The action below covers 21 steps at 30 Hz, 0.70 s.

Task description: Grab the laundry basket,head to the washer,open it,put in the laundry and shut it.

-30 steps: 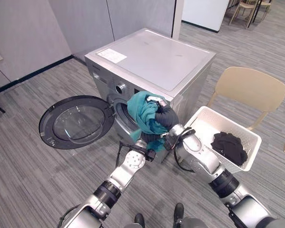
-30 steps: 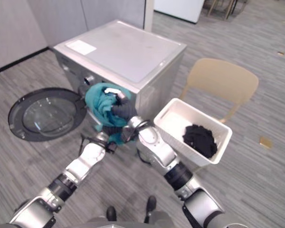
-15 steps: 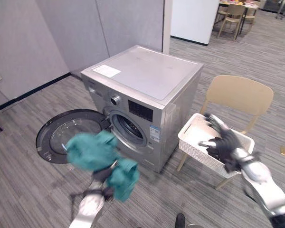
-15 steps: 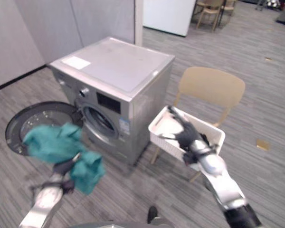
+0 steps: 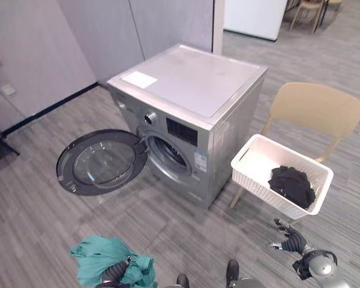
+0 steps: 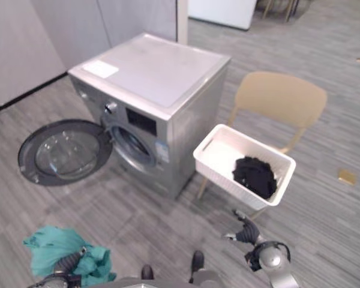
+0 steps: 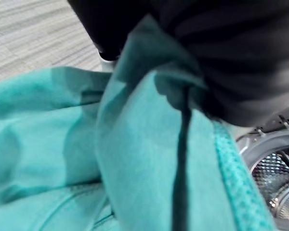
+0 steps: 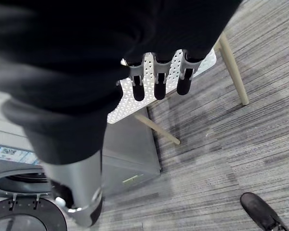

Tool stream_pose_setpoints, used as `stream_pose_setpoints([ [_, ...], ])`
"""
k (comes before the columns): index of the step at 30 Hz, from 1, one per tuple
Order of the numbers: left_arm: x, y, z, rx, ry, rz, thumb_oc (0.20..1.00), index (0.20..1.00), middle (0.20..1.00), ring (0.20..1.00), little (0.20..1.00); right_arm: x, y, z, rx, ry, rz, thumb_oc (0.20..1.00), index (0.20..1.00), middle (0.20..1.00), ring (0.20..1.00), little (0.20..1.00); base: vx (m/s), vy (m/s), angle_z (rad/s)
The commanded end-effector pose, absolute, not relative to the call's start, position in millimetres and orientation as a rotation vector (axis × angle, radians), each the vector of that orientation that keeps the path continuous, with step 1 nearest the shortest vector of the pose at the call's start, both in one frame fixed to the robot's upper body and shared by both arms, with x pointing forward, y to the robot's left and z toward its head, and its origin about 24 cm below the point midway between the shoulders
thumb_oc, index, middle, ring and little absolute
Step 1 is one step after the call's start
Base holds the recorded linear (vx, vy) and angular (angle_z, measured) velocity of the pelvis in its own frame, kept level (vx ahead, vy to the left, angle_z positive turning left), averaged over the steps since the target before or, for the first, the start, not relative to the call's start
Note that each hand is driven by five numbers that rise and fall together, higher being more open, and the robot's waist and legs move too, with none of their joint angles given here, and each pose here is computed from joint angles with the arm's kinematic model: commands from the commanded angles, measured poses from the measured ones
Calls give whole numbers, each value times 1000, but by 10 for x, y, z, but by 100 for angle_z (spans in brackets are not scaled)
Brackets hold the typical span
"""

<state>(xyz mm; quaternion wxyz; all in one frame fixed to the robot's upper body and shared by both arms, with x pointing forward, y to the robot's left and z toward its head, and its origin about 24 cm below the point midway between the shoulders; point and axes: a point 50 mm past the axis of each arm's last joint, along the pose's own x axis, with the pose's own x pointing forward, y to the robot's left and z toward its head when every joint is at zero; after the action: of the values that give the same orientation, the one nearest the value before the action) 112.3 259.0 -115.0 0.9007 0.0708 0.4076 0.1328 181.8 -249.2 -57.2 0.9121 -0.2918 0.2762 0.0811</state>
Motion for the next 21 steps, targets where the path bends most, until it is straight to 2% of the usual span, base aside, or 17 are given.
stream_pose_setpoints([
  [1,1437,2781,-933,125,694,368,200,200,200,200,200,2110,-2327,-360,-624,402,165,1000,1000,1000,1000,1000,-73,-53,69],
  [8,1558,2742,-928,137,693,358,200,200,200,200,200,2043,-2454,-441,-641,460,81,1000,1000,1000,1000,1000,87,49,86],
  [14,1612,2714,-890,139,671,337,200,200,200,200,200,2014,-2446,-507,-639,492,69,1000,1000,1000,1000,1000,253,238,102],
  [21,1694,2819,-776,226,636,322,200,200,200,200,200,2137,-2189,-464,-606,433,127,1000,1000,1000,1000,1000,246,292,21],
])
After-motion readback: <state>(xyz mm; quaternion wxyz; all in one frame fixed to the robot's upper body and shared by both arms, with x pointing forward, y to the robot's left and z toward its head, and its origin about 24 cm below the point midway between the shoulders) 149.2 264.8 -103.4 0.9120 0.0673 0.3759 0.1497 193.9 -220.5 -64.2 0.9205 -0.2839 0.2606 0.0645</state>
